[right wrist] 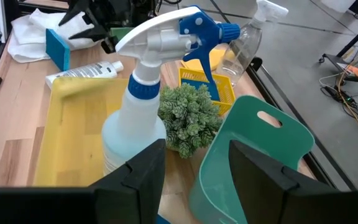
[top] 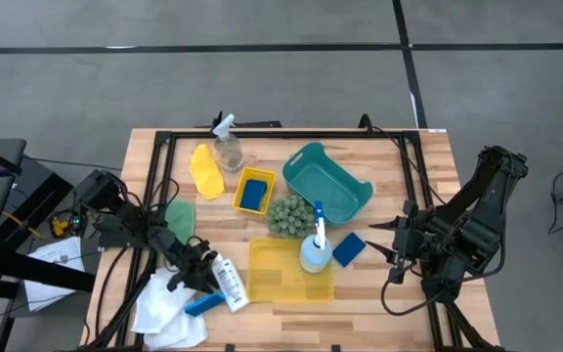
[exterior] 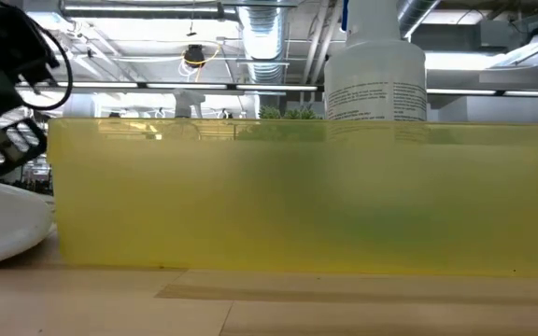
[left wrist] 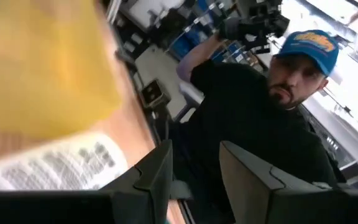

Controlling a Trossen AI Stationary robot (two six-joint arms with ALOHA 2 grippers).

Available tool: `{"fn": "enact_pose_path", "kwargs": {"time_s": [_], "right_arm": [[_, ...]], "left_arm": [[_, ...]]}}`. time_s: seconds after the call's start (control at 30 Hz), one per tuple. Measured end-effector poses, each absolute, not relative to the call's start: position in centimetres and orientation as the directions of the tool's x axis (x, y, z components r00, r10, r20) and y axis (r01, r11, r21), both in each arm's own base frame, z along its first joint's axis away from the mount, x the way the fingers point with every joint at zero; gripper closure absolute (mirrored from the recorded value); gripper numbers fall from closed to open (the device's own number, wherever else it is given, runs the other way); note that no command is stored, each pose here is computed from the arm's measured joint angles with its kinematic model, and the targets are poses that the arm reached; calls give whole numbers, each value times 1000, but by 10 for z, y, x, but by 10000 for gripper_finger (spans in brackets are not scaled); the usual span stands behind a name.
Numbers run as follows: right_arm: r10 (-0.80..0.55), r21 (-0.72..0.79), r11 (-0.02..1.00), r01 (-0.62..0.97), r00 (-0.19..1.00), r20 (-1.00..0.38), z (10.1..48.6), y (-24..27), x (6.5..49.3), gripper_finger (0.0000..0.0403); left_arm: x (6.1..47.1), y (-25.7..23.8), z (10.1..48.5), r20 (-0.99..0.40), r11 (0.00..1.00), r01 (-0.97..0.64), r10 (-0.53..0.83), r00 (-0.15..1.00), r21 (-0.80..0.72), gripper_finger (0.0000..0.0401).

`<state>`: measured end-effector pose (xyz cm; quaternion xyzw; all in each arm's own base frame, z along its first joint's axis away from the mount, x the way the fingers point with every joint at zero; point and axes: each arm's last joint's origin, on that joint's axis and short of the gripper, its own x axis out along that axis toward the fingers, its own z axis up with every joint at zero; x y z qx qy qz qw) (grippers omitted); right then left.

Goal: Pick & Place Kitchen Items
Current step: Put the blue sponge into the top yellow bin

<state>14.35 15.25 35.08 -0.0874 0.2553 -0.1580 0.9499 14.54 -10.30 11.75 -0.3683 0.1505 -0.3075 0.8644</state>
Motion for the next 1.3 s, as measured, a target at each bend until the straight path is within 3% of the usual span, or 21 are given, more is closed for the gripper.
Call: {"fn": "enact_pose_path", "kwargs": {"time_s": [0.23, 0.4, 0.57, 0.77, 1.3], "right_arm": [[-344, -242, 935, 257, 820, -458, 351, 153, 143, 235], [-341, -237, 937, 256, 819, -461, 351, 153, 144, 235], [-339, -234, 938, 256, 820, -462, 351, 153, 144, 235], [-336, -235, 939, 252, 820, -462, 351, 153, 143, 235], [-318, -234, 944, 232, 828, -461, 351, 157, 140, 235]], "left_arm": [[143, -106, 135, 61, 498, 509, -670, 740, -702, 288], [154, -118, 128, -149, 516, 348, -699, 700, -783, 321], [166, -132, 149, -84, 474, 429, -740, 668, -769, 344], [167, -139, 137, -287, 537, 261, -730, 620, -802, 362], [163, -137, 125, -408, 588, 149, -700, 586, -795, 395]]}}
